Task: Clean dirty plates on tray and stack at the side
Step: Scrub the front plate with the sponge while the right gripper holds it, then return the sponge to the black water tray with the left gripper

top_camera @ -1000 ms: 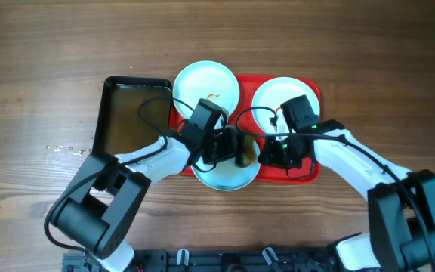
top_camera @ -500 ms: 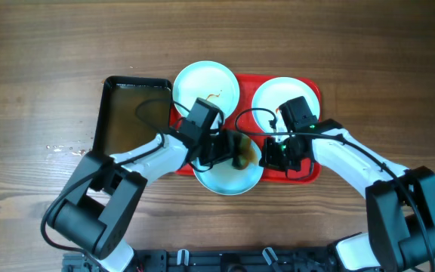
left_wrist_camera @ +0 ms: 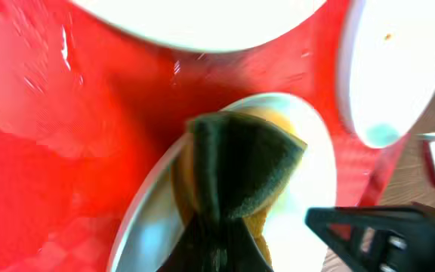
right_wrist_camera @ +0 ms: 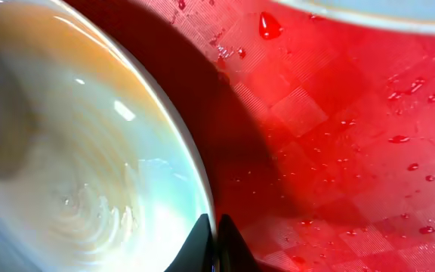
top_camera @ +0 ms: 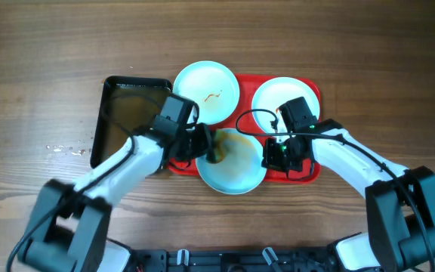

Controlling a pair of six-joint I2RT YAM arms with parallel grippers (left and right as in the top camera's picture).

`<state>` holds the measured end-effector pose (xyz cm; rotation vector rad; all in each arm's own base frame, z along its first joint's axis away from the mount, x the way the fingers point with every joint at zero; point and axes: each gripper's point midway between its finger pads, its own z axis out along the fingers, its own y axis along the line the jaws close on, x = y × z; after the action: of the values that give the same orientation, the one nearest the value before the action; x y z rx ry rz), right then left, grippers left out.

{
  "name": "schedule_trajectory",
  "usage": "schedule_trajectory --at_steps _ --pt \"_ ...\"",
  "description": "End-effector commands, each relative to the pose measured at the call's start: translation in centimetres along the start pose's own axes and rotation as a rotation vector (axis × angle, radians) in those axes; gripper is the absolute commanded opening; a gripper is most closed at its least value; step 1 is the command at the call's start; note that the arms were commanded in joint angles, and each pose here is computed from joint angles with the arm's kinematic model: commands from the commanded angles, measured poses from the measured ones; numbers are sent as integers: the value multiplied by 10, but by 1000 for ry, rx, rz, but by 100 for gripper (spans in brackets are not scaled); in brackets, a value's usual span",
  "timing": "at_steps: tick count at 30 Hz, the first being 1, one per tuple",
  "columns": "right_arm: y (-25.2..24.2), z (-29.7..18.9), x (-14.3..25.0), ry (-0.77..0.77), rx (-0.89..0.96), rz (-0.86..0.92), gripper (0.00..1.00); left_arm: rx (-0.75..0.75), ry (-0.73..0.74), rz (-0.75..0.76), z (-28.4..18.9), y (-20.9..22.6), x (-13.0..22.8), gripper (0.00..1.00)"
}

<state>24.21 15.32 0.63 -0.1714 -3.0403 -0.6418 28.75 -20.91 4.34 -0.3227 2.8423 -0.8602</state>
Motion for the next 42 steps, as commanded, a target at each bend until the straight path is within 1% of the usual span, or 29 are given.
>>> schedule_trajectory --at_steps 1,2,3,4,6,7,9,12,14,15,16,18,20,21,22,23,25,26,27,28,29,30,34,36,38,39,40,41,42 --pt "-6 1 -1 4 33 12 17 16 -138 114 -32 -12 -20 4" --pt "-4 0 -3 3 24 10 21 -2 -173 121 -39 -10 -25 4" --pt "-2 0 -3 3 16 8 22 -30 -212 117 -46 -6 -30 4" --pt "-2 0 -4 1 15 8 31 -48 -236 131 -51 -3 -35 4" --pt "-1 0 -4 -1 12 7 40 -73 -261 133 -58 6 -42 4" --pt "1 0 -4 2 3 6 41 -87 -270 117 -60 12 -46 4" --pt "0 0 -4 2 4 7 41 -174 -318 68 -68 36 -58 4" --pt "-1 3 -5 -9 -2 3 33 -331 -389 -15 -86 79 -73 4" --pt "0 3 -6 -14 -5 1 27 -372 -419 -53 -95 94 -80 4" --pt "1 3 -8 -20 -8 -1 22 -381 -427 -63 -97 98 -82 4" --pt "2 3 -9 -25 -10 3 19 -402 -430 -49 -100 105 -86 4" --pt "2 3 -10 -28 -12 20 18 -436 -411 -10 -98 115 -88 4" --pt "2 3 -10 -28 -12 19 17 -485 -403 -34 -96 132 -90 4" --pt "2 3 -10 -28 -12 19 16 -506 -383 -5 -92 140 -92 4" --pt "2 3 -10 -28 -12 20 16 -521 -358 56 -86 144 -94 4" --pt "2 3 -10 -28 -12 19 15 -526 -306 169 -74 146 -95 4" --pt "2 3 -9 -27 -12 19 15 -515 -253 235 -62 148 -92 4" --pt "2 3 -9 -27 -12 20 15 -521 -240 239 -59 151 -91 4" --pt "2 3 -9 -27 -11 20 15 -523 -234 238 -56 153 -90 21" --pt "2 3 -9 -26 -11 20 15 -522 -241 239 -55 153 -93 57" --pt "2 3 -9 -25 -11 19 15 -521 -253 241 -56 152 -95 63" --pt "1 3 -9 -24 -10 19 15 -522 -268 244 -57 151 -99 73" --pt "1 3 -9 -24 -10 19 15 -547 -320 250 -61 152 -110 79" --pt "1 3 -9 -25 -10 19 15 -545 -322 250 -56 153 -113 79" --pt "1 3 -9 -24 -10 19 15 -537 -299 247 -46 157 -111 75" --pt "1 3 -9 -24 -10 19 15 -519 -287 248 -41 156 -109 74" --pt "1 3 -9 -24 -10 19 15 -490 -277 250 -35 154 -108 69" --pt "1 3 -9 -24 -10 19 15 -476 -277 253 -33 152 -109 54" --pt "1 3 -9 -24 -10 20 15 -476 -279 253 -33 152 -110 26"
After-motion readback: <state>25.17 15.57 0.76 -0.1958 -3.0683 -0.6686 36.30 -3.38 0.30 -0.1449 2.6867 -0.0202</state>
